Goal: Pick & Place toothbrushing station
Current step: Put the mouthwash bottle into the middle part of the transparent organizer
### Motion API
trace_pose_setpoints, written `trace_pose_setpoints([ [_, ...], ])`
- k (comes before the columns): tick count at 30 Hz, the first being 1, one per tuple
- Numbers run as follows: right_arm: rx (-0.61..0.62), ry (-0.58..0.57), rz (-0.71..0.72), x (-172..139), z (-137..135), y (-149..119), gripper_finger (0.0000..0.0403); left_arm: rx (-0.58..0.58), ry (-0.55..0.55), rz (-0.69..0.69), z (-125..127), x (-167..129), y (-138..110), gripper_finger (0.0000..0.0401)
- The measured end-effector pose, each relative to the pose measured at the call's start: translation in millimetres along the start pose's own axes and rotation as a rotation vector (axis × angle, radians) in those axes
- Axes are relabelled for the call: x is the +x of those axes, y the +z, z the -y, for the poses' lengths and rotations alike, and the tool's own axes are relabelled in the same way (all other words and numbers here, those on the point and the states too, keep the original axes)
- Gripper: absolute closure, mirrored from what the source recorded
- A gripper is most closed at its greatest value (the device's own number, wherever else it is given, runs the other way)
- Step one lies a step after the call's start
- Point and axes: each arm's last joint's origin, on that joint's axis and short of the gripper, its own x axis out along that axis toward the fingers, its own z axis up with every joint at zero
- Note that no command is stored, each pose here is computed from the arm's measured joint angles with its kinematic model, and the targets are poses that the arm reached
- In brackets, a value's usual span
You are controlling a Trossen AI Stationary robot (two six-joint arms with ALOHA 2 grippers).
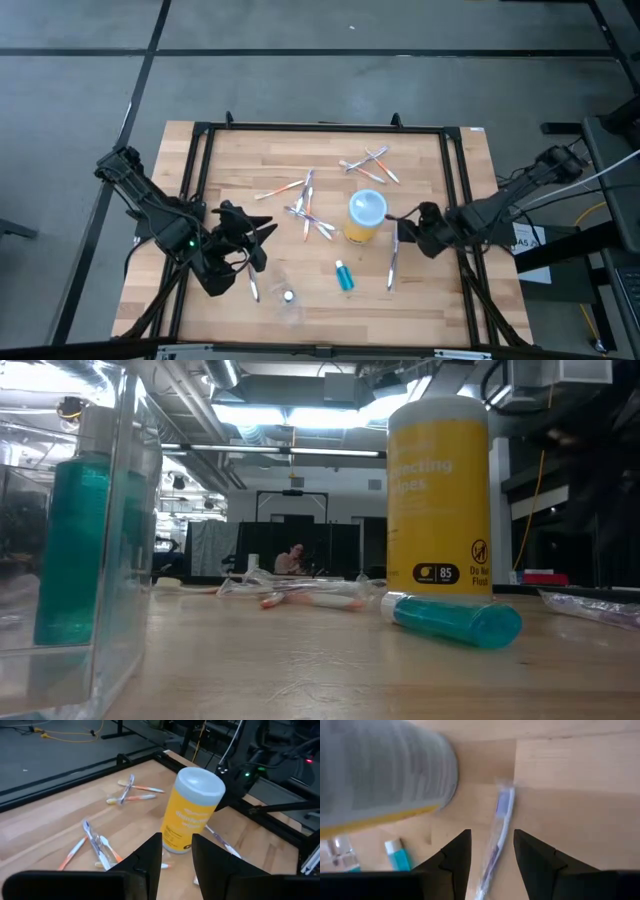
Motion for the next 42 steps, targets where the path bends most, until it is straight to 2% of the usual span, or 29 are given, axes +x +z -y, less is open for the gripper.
trace_pose_setpoints([
  [6,-0.019,-0.082,-0.009,15,8,14,0.0252,0.02,-0.001,0.002,0,0,0,0.0299],
  [16,-0.033,-0.079,-0.002,26,6,30,0.0252,0.02,-0.002,-0.001,0,0,0,0.0299],
  [23,-0.073,-0.058,-0.018,25,3,31,0.0252,0.015,-0.002,-0.002,0,0,0,0.0299],
  [26,-0.119,0.01,0.017,15,-7,25,0.0252,0.013,-0.004,-0.006,0,0,0,0.0299],
  [29,-0.16,0.153,0.11,-9,-25,21,0.0252,0.019,-0.015,-0.035,1,0,-1,0.0299],
  [31,-0.185,0.204,0.146,-26,-33,20,0.0252,0.041,-0.033,-0.091,1,0,-2,0.0299],
  [37,-0.337,0.267,0.109,-66,-54,11,0.0252,0.063,-0.038,-0.28,4,16,-11,0.0299],
  [42,-0.459,0.339,0.06,-88,-65,-7,0.0252,0.077,-0.04,-0.484,14,47,-28,0.0299],
])
